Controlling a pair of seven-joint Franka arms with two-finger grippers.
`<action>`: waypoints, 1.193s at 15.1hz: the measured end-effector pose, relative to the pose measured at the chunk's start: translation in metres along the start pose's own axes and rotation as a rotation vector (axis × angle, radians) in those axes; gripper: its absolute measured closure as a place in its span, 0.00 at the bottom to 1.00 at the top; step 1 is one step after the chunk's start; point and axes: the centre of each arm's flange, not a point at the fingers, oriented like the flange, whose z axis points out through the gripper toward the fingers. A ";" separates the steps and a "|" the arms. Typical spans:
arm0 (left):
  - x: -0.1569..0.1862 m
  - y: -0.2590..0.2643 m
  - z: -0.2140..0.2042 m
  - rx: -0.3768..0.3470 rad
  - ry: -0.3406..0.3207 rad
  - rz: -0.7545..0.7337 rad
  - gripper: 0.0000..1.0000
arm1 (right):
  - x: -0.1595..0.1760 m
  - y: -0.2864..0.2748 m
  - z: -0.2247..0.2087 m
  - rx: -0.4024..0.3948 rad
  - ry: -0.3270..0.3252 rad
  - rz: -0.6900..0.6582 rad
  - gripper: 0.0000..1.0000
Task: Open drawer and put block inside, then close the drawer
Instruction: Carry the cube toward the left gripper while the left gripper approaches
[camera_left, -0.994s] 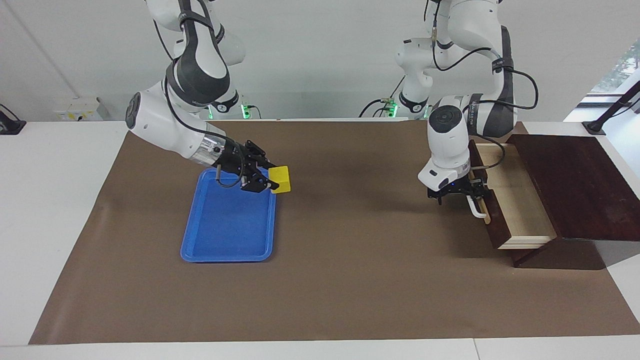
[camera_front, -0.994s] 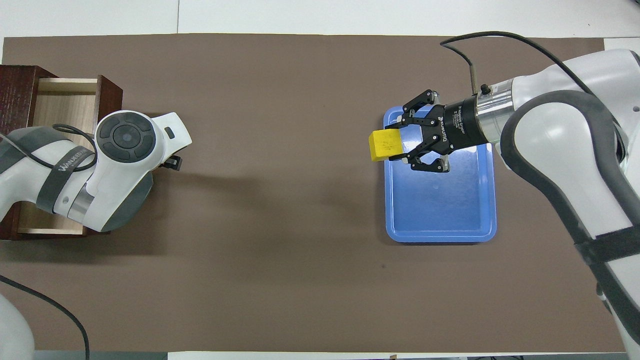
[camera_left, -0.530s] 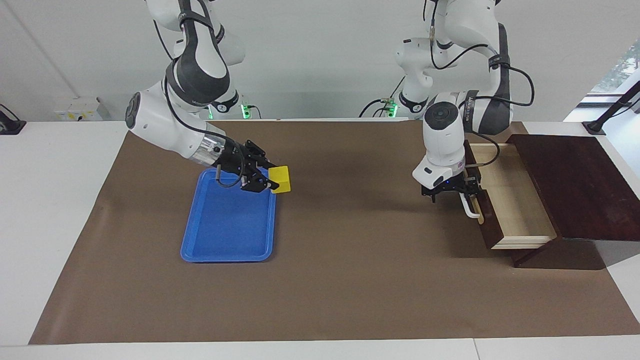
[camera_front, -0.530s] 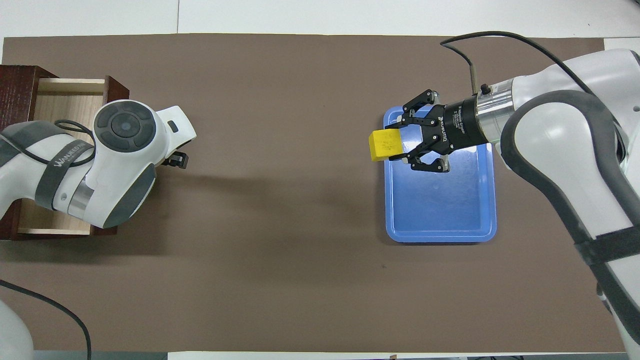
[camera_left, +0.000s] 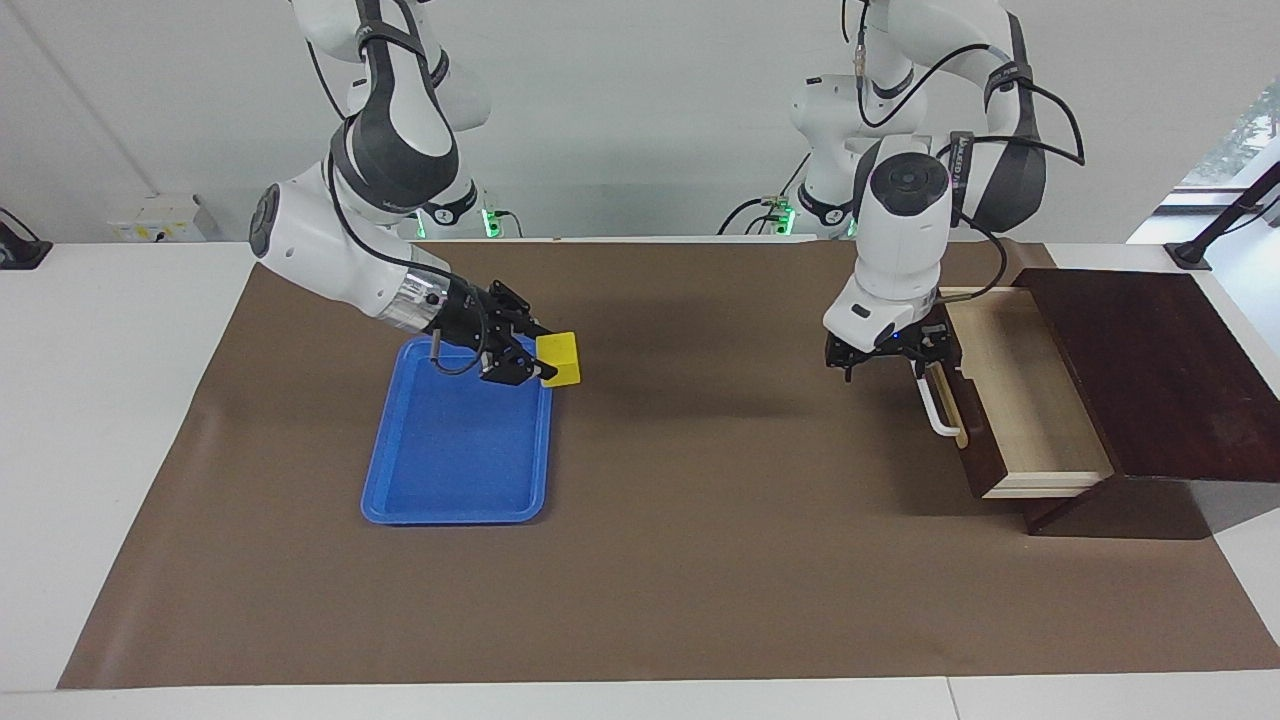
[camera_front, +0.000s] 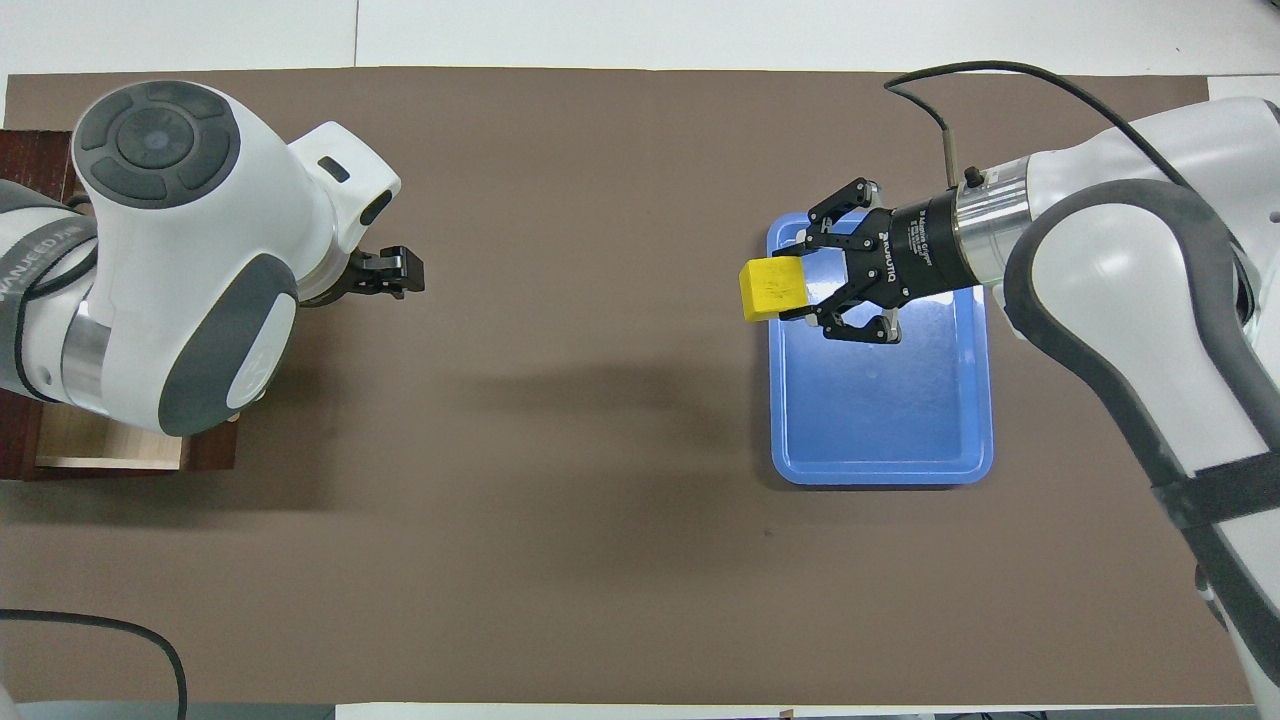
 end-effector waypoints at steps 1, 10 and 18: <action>-0.005 0.011 -0.007 -0.022 0.000 -0.105 0.00 | -0.004 -0.001 -0.002 0.005 -0.001 0.014 0.45; -0.035 0.064 -0.025 -0.108 -0.108 -0.915 0.00 | -0.106 0.013 0.061 0.019 0.000 0.047 0.45; -0.054 0.107 -0.052 -0.111 -0.140 -1.313 0.00 | -0.137 0.024 0.090 0.032 -0.001 0.044 0.45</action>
